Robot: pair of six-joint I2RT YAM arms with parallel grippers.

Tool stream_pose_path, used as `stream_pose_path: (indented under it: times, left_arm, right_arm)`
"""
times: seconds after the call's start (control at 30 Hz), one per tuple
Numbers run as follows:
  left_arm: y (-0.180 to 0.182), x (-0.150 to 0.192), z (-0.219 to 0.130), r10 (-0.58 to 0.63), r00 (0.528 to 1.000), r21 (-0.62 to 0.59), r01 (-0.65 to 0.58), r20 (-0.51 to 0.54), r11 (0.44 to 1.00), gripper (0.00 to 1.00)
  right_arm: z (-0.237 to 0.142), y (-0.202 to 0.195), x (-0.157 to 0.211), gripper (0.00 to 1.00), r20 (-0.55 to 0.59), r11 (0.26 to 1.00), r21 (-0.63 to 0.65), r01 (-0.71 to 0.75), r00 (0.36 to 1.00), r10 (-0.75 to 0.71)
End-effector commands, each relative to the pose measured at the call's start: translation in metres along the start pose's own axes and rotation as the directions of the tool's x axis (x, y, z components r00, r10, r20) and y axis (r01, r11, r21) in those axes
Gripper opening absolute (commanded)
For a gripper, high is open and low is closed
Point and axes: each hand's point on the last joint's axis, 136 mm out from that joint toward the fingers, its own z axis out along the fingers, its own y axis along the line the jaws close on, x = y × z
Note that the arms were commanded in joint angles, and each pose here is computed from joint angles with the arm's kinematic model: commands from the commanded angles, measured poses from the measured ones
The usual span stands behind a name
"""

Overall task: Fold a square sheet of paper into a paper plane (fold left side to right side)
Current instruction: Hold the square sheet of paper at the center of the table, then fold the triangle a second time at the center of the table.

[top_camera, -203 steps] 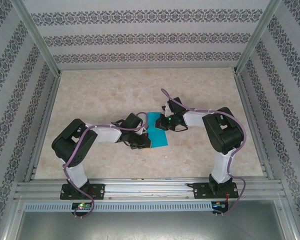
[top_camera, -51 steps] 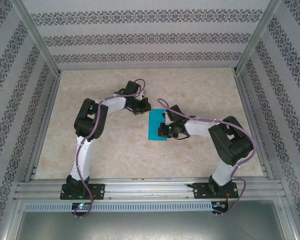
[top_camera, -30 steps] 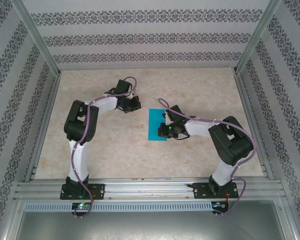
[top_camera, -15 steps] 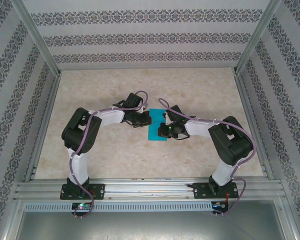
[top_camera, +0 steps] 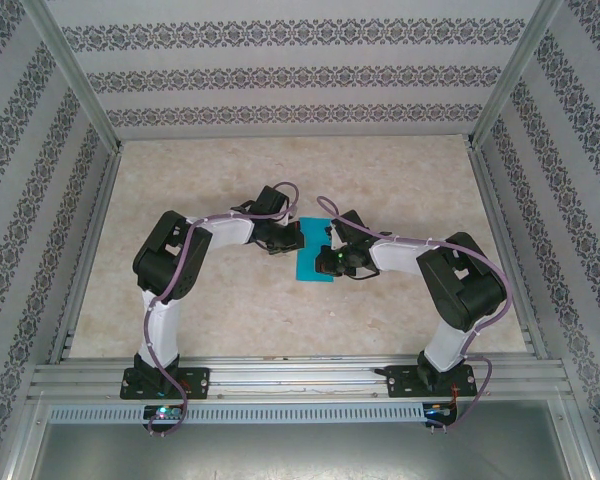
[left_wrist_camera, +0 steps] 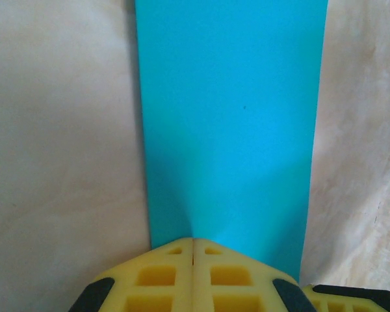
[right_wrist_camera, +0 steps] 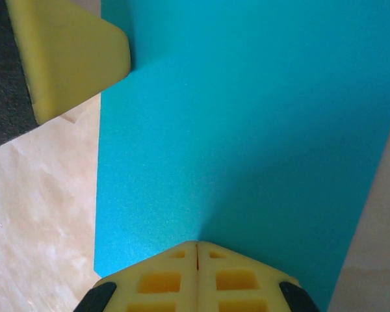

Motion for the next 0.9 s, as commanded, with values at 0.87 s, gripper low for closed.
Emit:
stream_pose_path:
  times: [0.87]
  left_arm:
    - [0.049,0.064,0.001,-0.124,0.99,-0.181,0.11,-0.068,0.977,0.0]
  right_arm:
    - [-0.042,-0.024,0.041,0.34,-0.148,0.97,-0.085,-0.229,0.965,0.215]
